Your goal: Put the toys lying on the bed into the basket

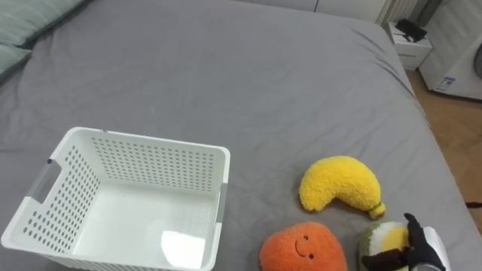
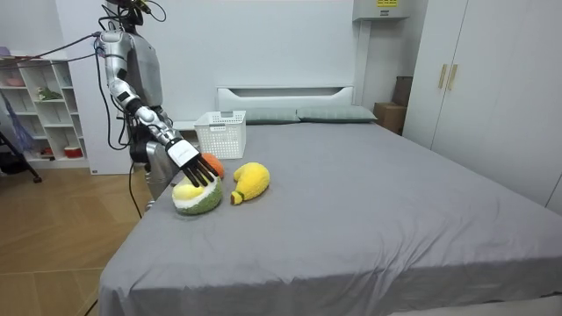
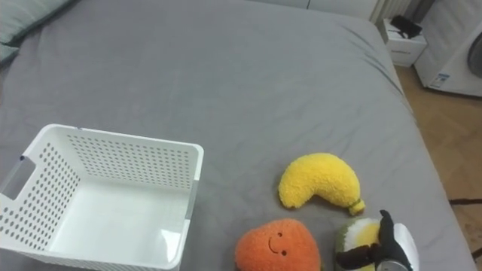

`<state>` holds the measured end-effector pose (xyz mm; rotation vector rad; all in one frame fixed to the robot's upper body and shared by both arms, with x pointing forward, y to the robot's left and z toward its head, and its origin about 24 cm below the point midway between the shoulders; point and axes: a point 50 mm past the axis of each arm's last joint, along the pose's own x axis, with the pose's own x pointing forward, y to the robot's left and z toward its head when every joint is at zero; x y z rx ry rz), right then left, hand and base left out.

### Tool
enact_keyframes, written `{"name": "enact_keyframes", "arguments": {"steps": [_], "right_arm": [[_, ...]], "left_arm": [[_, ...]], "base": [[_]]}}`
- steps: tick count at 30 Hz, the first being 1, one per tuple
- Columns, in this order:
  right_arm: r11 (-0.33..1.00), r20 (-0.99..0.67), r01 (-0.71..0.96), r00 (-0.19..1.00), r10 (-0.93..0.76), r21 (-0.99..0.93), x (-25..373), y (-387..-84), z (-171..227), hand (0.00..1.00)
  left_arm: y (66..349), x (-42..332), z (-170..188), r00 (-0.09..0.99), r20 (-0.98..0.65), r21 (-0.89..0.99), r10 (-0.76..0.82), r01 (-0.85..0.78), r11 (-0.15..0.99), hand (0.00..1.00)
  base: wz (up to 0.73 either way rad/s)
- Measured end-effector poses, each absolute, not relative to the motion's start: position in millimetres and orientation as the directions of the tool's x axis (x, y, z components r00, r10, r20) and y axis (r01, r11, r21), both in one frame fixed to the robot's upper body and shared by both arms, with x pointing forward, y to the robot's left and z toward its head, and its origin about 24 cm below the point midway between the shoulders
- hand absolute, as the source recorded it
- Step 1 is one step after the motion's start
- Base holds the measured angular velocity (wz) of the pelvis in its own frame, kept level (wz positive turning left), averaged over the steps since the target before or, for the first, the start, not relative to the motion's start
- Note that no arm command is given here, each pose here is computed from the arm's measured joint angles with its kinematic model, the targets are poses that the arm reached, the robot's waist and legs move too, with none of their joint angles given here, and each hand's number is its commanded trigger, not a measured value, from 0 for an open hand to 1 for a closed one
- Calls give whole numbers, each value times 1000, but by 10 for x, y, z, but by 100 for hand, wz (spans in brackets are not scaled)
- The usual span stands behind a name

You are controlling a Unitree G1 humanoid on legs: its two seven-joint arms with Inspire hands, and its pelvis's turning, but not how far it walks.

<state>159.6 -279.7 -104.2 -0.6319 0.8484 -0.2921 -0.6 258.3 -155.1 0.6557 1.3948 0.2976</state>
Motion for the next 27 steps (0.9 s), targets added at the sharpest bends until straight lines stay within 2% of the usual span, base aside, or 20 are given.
{"name": "enact_keyframes", "arguments": {"steps": [10,27], "right_arm": [[746,-592,-7,613,-523,-666,1525,-2932,-1047,100],[727,-605,-62,605,-518,-684,1504,-2952,-1065,100]], "left_arm": [[2624,81,-1531,204,-796,602,569,176,779,0],[2623,100,-1531,210,-796,602,568,173,779,0]], "base": [[10],[0]]}}
